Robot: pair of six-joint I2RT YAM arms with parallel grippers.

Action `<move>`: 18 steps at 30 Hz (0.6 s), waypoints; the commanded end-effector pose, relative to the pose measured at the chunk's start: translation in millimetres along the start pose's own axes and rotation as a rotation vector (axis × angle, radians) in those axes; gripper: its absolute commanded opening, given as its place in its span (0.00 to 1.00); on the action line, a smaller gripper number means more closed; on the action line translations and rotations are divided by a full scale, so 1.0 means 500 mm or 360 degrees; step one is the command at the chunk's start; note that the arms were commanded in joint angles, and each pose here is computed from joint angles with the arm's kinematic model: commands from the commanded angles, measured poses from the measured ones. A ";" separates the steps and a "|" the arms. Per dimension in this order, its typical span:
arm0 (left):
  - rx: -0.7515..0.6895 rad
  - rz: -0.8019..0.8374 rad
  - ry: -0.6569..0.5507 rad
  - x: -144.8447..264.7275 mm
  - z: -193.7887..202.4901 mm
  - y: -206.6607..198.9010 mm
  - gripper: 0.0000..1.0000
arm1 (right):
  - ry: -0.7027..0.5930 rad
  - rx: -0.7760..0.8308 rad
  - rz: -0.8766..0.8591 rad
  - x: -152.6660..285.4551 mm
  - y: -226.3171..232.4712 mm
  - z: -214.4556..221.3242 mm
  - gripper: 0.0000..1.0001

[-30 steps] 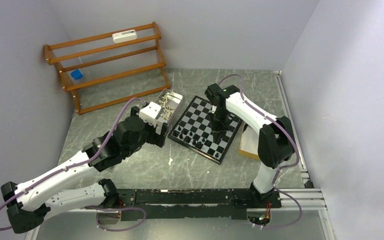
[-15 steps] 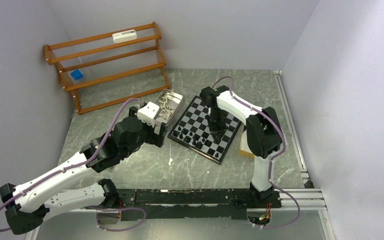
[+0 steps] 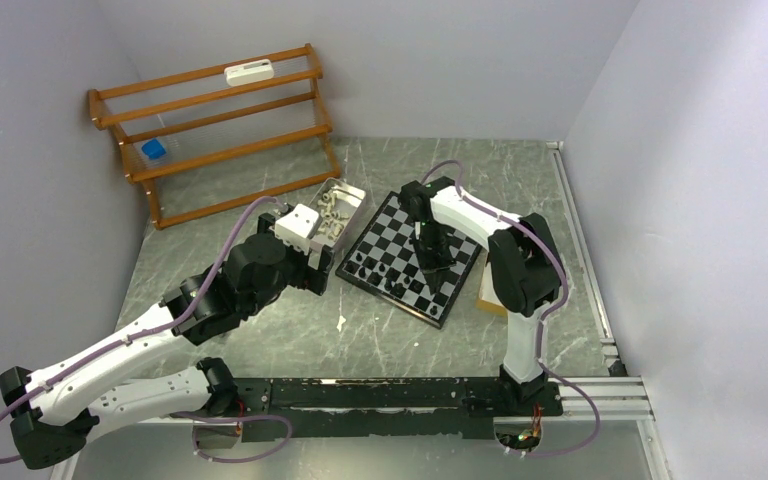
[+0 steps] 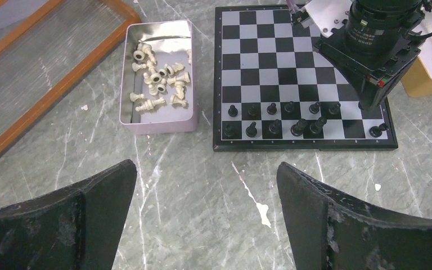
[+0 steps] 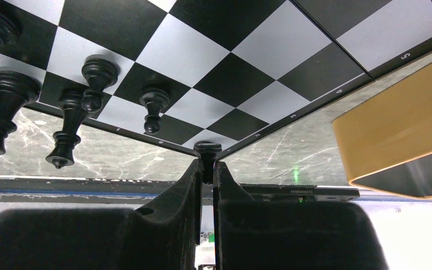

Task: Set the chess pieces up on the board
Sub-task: Place the chess piece on the chessboard.

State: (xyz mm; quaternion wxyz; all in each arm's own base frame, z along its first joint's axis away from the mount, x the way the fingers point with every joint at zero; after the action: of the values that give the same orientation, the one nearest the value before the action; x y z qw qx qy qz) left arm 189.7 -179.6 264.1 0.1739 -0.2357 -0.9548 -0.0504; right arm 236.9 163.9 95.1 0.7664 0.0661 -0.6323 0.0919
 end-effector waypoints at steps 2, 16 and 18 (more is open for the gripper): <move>-0.0010 -0.0027 -0.0008 0.002 0.001 0.005 1.00 | 0.0003 0.0039 -0.0027 -0.005 0.010 -0.002 0.03; -0.0009 -0.0041 -0.0008 0.002 0.002 0.008 1.00 | 0.0029 0.0072 -0.0021 -0.021 0.020 -0.005 0.05; -0.0008 -0.0038 -0.0013 0.003 0.000 0.008 1.00 | 0.0034 0.0072 -0.0020 -0.024 0.020 -0.004 0.05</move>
State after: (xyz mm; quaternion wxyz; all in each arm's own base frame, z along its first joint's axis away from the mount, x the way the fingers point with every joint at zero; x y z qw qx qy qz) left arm 190.6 -178.0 264.4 0.1725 -0.2294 -0.9565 -0.0512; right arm 236.1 171.6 86.1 0.7694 0.0799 -0.6265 0.0958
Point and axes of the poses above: each gripper's point midway between its finger pads, its own x axis back along the fingers, its own y axis along the line the jaws close on, z = x × y, the point moved 4 cm from there along x, back along the fingers, and after that the axes turned 2 degrees about x, right-handed, at the moved point
